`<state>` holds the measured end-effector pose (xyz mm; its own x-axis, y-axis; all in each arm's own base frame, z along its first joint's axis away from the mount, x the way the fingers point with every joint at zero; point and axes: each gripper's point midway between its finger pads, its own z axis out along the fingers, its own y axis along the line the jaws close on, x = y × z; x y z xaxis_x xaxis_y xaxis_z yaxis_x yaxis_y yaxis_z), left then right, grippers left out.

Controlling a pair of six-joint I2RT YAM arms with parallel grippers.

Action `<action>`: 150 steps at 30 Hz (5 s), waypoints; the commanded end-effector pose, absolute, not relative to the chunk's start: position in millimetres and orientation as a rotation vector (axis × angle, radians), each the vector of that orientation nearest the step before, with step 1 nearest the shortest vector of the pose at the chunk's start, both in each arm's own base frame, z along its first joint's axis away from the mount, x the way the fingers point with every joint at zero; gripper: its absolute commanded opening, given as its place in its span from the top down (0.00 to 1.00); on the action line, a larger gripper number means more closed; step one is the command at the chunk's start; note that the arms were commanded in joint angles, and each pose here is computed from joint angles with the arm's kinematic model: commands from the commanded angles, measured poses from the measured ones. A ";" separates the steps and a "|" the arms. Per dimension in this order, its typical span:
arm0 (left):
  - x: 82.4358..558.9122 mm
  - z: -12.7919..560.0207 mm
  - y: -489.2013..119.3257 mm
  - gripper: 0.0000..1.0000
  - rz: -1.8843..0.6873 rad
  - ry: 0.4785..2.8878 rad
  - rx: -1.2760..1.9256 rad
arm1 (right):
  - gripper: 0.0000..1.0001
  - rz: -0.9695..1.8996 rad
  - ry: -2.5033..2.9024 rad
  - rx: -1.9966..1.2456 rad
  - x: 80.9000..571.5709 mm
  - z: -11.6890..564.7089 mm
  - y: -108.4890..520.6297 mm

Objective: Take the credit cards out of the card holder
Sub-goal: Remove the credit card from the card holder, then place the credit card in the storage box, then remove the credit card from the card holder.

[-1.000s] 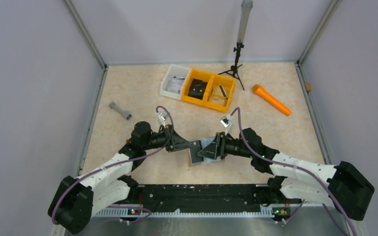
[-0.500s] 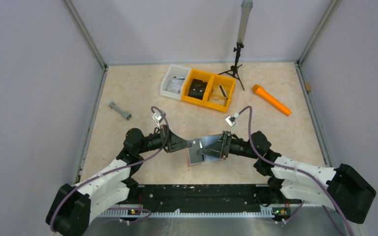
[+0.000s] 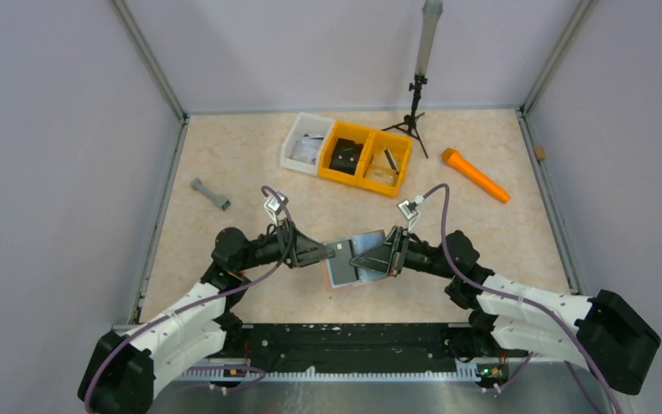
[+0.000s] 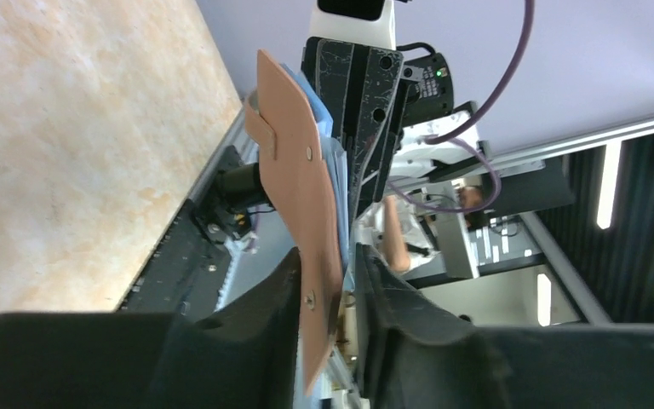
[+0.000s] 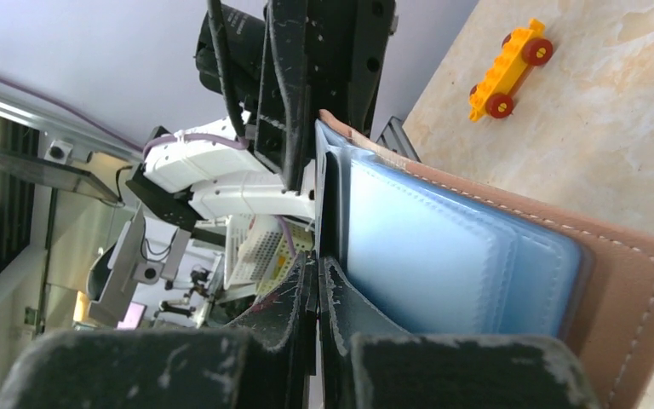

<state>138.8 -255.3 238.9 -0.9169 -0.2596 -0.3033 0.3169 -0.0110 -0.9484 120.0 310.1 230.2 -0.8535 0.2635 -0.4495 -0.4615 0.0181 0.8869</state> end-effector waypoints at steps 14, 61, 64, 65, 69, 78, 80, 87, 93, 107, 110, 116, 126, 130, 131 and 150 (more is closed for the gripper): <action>122.2 250.7 -261.4 0.88 -2.002 1.865 0.254 | 1.00 1.858 1.689 -0.174 132.5 256.1 307.2; 182.7 166.1 -193.4 1.00 -1.137 2.370 -0.063 | 1.00 0.589 1.896 -0.624 343.2 245.7 266.8; 182.8 163.1 -194.2 1.00 -1.143 2.385 -0.056 | 1.00 0.452 1.822 -0.704 376.2 254.2 276.7; 183.5 163.0 -194.0 1.00 -1.142 2.384 -0.055 | 1.00 0.404 1.796 -0.715 387.3 256.0 279.1; 185.3 161.5 -193.7 1.00 -1.142 2.385 -0.055 | 1.00 0.206 1.687 -0.693 430.1 264.0 283.9; 189.4 151.1 -194.8 1.00 -1.153 2.411 -0.066 | 1.00 -0.038 1.609 -0.612 501.2 248.5 303.0; 190.7 149.4 -193.9 1.00 -1.149 2.415 -0.072 | 1.00 -0.096 1.598 -0.636 510.7 239.8 309.9; 192.9 144.8 -193.1 1.00 -1.156 2.420 -0.082 | 1.00 -0.217 1.554 -0.672 528.6 212.1 329.7; 192.5 141.9 -192.3 1.00 -1.162 2.423 -0.086 | 1.00 -0.371 1.538 -0.738 535.7 179.4 329.9; 191.6 139.6 -192.9 1.00 -1.187 2.427 -0.089 | 0.71 -0.423 1.463 -0.946 523.8 159.6 333.7; 190.1 138.0 -191.4 1.00 -1.179 2.432 -0.091 | 0.59 -0.376 1.458 -0.928 517.9 170.9 336.6; 188.1 132.4 -191.5 1.00 -1.180 2.455 -0.087 | 0.56 -0.195 1.511 -0.839 486.2 207.2 333.5; 183.4 123.3 -193.1 0.89 -1.203 2.490 -0.099 | 0.46 0.444 1.846 -0.731 363.5 212.0 328.6; 182.1 116.9 -193.2 0.90 -1.206 2.498 -0.099 | 0.42 0.767 1.965 -0.672 289.6 196.5 333.0; 181.3 114.0 -192.8 0.93 -1.204 2.502 -0.097 | 0.42 0.828 1.978 -0.676 269.5 187.9 334.2; 175.1 70.2 -199.3 0.88 -1.043 2.692 -0.094 | 0.60 0.908 2.176 -0.662 152.0 104.9 351.5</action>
